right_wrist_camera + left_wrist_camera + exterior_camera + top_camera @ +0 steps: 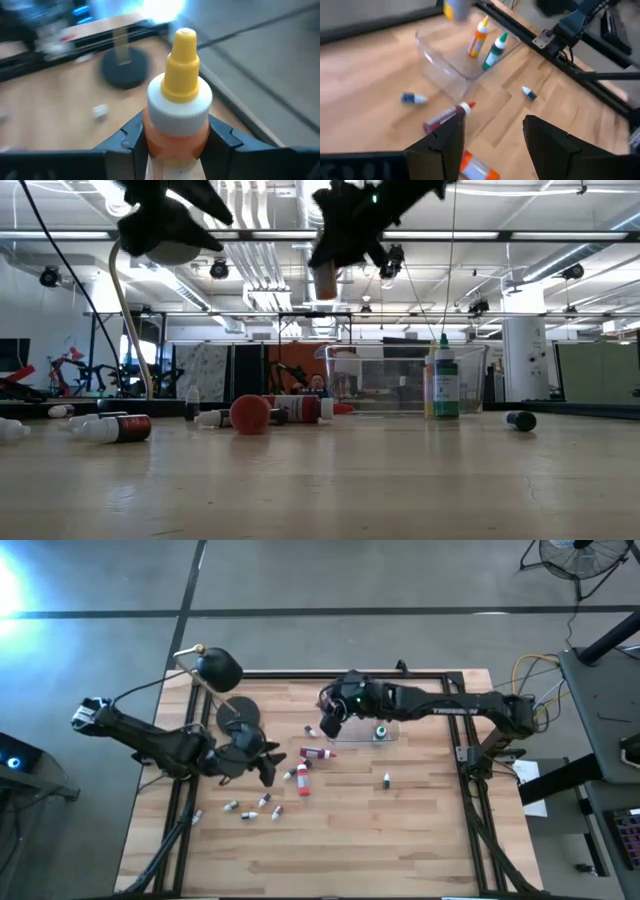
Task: Pick & Place food coloring
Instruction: Put the large yellow food coloring bottle into the transparent bin
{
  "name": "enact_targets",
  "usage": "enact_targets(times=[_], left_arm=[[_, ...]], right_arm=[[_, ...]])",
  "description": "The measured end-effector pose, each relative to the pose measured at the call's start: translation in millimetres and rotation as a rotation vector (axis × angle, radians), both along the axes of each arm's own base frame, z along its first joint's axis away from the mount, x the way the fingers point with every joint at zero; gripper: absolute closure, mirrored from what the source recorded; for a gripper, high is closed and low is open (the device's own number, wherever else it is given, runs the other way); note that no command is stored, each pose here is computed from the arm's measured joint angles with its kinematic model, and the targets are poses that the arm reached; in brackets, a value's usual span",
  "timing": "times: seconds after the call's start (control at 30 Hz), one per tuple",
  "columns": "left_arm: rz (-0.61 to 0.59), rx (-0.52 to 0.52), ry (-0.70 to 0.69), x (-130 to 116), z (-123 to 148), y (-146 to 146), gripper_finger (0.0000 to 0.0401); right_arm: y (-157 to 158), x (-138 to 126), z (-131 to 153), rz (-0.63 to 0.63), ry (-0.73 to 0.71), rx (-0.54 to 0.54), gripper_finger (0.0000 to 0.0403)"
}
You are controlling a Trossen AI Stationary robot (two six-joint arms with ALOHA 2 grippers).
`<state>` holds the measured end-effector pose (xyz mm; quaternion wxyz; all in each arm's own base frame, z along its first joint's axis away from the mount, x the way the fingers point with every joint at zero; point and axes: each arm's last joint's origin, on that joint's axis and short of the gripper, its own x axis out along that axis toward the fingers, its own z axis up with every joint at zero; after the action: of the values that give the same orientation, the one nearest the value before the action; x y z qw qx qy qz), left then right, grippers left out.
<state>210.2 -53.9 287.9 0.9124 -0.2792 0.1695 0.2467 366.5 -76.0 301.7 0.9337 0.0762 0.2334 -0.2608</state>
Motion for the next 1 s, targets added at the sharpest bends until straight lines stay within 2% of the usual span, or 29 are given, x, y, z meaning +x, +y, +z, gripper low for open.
enact_targets(times=[0.1,0.27,0.4,0.57,0.7,0.83,0.93,1.0], left_arm=[[0.026,-0.069,-0.002,-3,-17,-3,0.0227],[0.077,-0.136,0.005,-7,-35,-4,0.0227],[0.099,-0.131,0.003,-8,-38,-3,0.0227],[0.161,-0.072,-0.023,-8,-36,-1,0.0227],[0.199,-0.022,-0.033,-8,-35,1,0.0227],[0.230,0.012,-0.041,-9,-34,3,0.0227],[0.230,0.025,-0.037,-9,-34,3,0.0227],[0.231,0.024,-0.037,-9,-34,3,0.0227]], right_arm=[[-3,-8,-24,-0.141,-0.054,0.009,0.0277],[-3,-16,-62,-0.148,-0.098,0.066,0.0281],[-2,-24,-81,-0.169,-0.109,0.096,0.0278],[-4,-34,-99,-0.199,-0.086,0.092,0.0276],[-11,-39,-107,-0.139,-0.100,0.105,0.0276],[-17,-40,-123,-0.091,-0.025,0.075,0.0276],[-21,-33,-135,0.008,-0.005,0.127,0.0276],[-23,-26,-137,0.036,-0.001,0.100,0.0276]])
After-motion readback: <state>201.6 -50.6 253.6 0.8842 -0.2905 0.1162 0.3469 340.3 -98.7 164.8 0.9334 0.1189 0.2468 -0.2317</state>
